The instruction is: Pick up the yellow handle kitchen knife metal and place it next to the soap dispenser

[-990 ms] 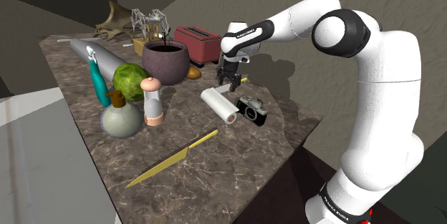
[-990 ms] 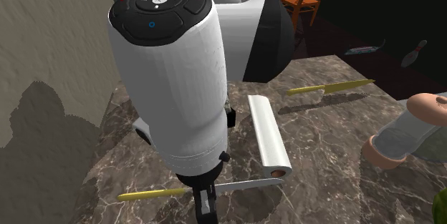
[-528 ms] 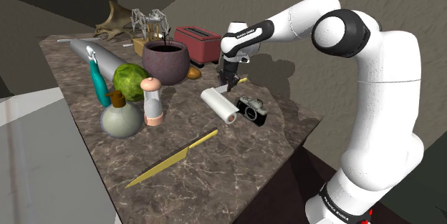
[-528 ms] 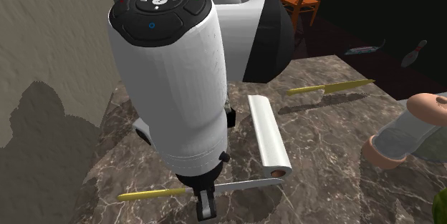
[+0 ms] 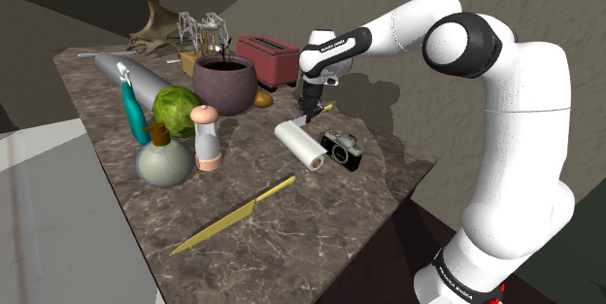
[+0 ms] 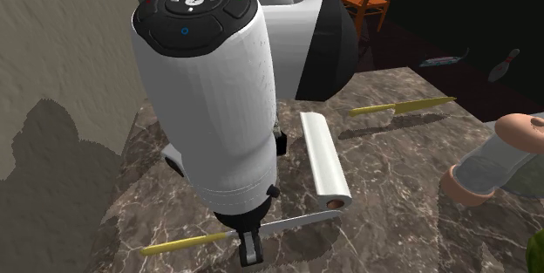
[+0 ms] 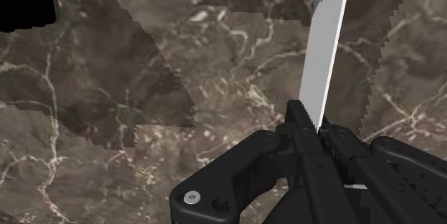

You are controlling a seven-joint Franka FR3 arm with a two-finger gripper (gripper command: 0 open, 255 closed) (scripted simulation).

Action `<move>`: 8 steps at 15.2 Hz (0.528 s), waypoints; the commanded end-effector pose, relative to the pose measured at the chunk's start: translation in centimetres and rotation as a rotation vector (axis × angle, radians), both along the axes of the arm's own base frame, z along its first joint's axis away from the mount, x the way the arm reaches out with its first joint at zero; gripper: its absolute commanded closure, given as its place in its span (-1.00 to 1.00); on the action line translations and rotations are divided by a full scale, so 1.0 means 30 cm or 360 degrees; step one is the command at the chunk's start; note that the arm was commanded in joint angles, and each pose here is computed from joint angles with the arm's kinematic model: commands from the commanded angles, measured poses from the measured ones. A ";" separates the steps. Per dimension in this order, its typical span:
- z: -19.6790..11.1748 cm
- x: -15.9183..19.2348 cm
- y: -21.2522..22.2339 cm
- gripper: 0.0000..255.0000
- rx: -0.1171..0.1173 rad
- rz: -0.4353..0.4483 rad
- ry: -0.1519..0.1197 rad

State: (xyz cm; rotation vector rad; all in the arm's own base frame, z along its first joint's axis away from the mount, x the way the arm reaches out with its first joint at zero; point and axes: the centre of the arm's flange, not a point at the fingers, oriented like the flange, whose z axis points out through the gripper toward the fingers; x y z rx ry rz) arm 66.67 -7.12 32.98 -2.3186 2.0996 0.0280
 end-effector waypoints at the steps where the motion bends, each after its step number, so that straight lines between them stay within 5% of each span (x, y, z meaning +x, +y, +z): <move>1: 0.018 0.000 0.000 1.00 0.0000 0.0000 0.0000; 8: 0.141 0.000 0.000 1.00 0.0000 0.0000 0.0000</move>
